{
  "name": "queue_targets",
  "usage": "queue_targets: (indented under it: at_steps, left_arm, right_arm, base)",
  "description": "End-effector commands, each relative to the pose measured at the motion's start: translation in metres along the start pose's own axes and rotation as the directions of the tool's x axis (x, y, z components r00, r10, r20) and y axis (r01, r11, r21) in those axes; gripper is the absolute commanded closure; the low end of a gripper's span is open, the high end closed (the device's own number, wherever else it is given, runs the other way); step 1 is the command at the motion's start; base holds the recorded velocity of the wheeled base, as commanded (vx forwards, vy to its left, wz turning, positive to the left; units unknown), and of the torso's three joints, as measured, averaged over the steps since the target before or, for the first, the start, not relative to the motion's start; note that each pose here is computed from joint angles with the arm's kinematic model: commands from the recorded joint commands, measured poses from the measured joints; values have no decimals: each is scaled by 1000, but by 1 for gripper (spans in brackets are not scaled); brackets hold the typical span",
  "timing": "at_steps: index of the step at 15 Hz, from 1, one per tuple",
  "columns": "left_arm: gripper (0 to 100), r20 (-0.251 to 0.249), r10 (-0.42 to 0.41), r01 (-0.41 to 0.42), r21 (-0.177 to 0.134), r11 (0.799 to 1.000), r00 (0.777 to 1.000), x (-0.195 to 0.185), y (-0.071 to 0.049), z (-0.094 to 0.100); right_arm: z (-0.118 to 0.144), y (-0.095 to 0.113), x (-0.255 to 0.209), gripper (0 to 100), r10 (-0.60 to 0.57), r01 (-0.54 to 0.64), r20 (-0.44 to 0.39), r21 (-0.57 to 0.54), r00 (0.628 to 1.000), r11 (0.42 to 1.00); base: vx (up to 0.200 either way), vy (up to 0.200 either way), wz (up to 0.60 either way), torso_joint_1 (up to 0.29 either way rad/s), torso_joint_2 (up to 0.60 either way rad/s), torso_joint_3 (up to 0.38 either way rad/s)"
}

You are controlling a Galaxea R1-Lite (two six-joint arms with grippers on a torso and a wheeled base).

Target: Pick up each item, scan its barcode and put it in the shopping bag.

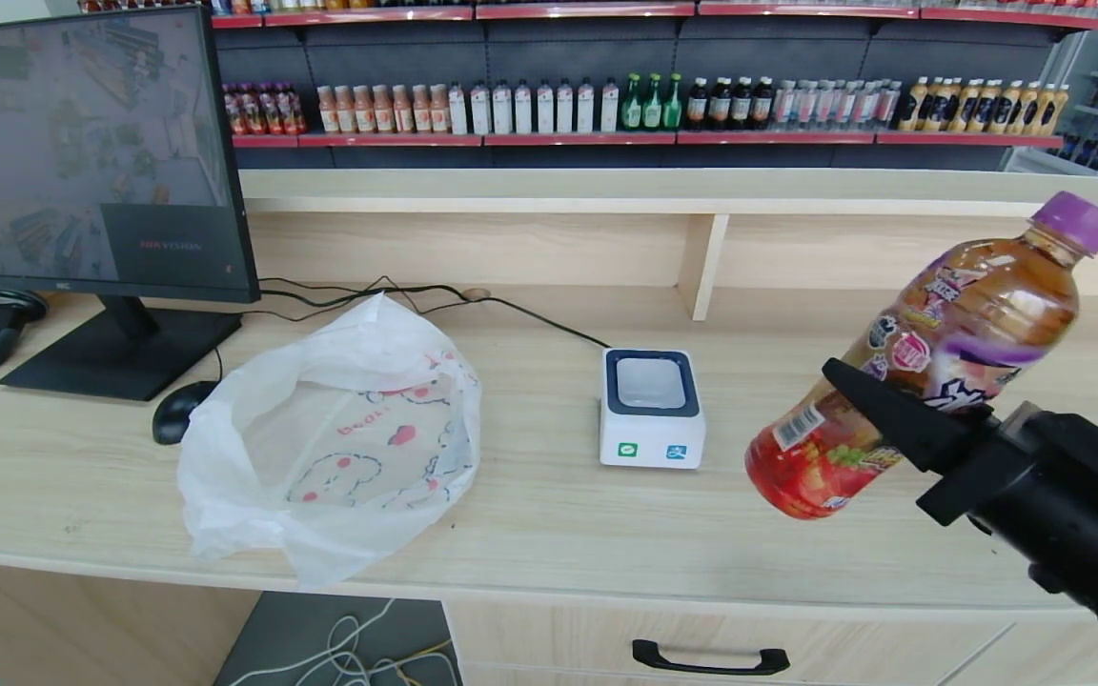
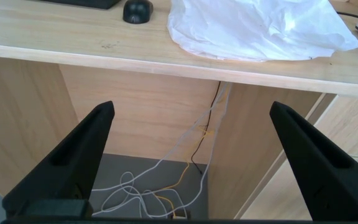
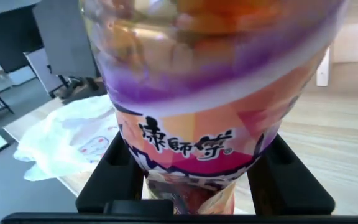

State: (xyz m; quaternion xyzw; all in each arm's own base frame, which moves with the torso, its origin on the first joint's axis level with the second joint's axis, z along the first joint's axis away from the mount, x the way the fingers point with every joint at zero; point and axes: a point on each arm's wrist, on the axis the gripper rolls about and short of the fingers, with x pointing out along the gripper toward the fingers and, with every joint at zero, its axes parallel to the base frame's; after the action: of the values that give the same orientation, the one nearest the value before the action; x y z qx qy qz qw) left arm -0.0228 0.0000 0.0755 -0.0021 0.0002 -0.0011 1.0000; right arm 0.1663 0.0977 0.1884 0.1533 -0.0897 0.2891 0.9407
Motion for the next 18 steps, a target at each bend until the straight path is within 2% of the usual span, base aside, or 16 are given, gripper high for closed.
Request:
queue_targets:
  at_steps: [1,3,7,10,12,13,15,17,18]
  left_arm:
    - [0,0,1,-1,0,1000,1000,0,0,0]
    - [0,0,1,-1,0,1000,1000,0,0,0]
    - [0,0,1,-1,0,1000,1000,0,0,0]
    - [0,0,1,-1,0,1000,1000,0,0,0]
    - [0,0,1,-1,0,1000,1000,0,0,0]
    - [0,0,1,-1,0,1000,1000,0,0,0]
    - [0,0,1,-1,0,1000,1000,0,0,0]
    - [0,0,1,-1,0,1000,1000,0,0,0]
    - [0,0,1,-1,0,1000,1000,0,0,0]
  right_arm:
    - [8,12,1,100,67,-69,33,58,997,996]
    - [9,14,-2,100,105,-108,33,107,994,988]
    - [13,26,-2,100,255,-252,28,293,967,922]
    - [8,48,-8,100,393,-369,28,409,919,835]
    - [2,65,-12,100,475,-433,20,448,880,782]
    - [-1,74,-11,100,515,-459,25,492,857,740]
    - [-9,85,-4,100,548,-460,4,548,837,699]
    - [-9,88,4,100,551,-454,15,586,834,671]
    - [-6,93,4,100,567,-460,28,620,823,636]
  base:
    - [0,0,0,0,0,0]
    - [0,0,0,0,0,0]
    - [0,0,0,0,0,0]
    - [0,0,0,0,0,0]
    - [0,0,0,0,0,0]
    - [0,0,0,0,0,0]
    - [0,0,0,0,0,0]
    - [0,0,0,0,0,0]
    - [0,0,0,0,0,0]
